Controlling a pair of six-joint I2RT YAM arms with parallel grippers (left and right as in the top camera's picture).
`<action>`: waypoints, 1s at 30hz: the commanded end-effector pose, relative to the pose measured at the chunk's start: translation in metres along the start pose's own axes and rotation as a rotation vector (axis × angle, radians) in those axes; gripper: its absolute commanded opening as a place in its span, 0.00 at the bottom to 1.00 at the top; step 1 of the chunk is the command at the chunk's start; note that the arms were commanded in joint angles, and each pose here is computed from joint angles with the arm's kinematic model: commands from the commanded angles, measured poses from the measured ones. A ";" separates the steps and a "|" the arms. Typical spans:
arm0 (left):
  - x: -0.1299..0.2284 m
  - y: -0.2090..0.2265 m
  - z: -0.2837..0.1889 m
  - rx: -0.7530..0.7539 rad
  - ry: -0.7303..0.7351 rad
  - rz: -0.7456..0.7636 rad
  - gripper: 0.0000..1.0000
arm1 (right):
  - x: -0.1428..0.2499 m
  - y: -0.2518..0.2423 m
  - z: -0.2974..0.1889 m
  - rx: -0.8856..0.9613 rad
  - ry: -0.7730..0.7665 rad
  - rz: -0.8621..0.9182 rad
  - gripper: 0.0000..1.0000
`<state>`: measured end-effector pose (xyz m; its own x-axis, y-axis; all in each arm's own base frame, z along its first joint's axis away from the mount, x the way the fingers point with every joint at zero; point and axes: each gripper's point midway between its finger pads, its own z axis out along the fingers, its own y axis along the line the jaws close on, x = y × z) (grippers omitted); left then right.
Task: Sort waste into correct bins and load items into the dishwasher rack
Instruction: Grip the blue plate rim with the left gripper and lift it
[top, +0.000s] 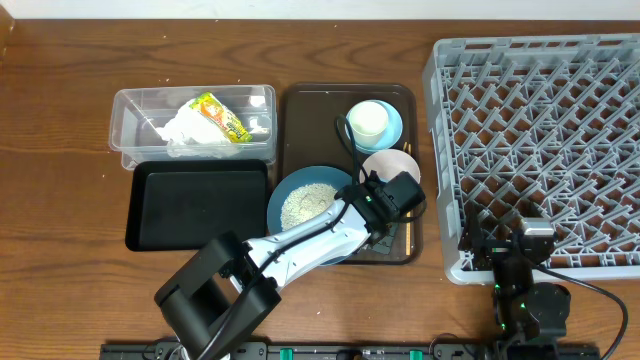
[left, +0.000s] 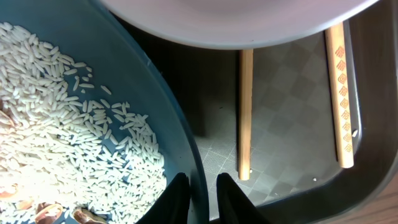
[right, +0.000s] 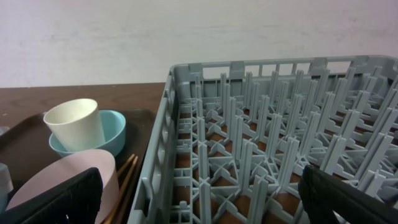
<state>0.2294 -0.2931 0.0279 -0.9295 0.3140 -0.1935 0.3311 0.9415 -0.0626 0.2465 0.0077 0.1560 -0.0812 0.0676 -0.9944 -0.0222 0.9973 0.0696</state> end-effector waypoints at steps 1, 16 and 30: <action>0.004 0.005 0.005 -0.026 0.009 -0.008 0.19 | 0.002 0.002 0.000 -0.008 0.007 0.002 0.99; 0.005 0.006 0.003 -0.028 0.012 -0.008 0.06 | 0.002 0.002 0.000 -0.008 0.007 0.002 0.99; 0.006 0.008 -0.019 -0.024 0.005 -0.008 0.06 | 0.002 0.002 0.000 -0.008 0.007 0.002 0.99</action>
<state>0.2245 -0.2809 0.0361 -0.9272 0.3266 -0.1836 0.3356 0.9418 -0.0196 0.2465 0.0076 0.1560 -0.0811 0.0676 -0.9944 -0.0218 0.9973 0.0696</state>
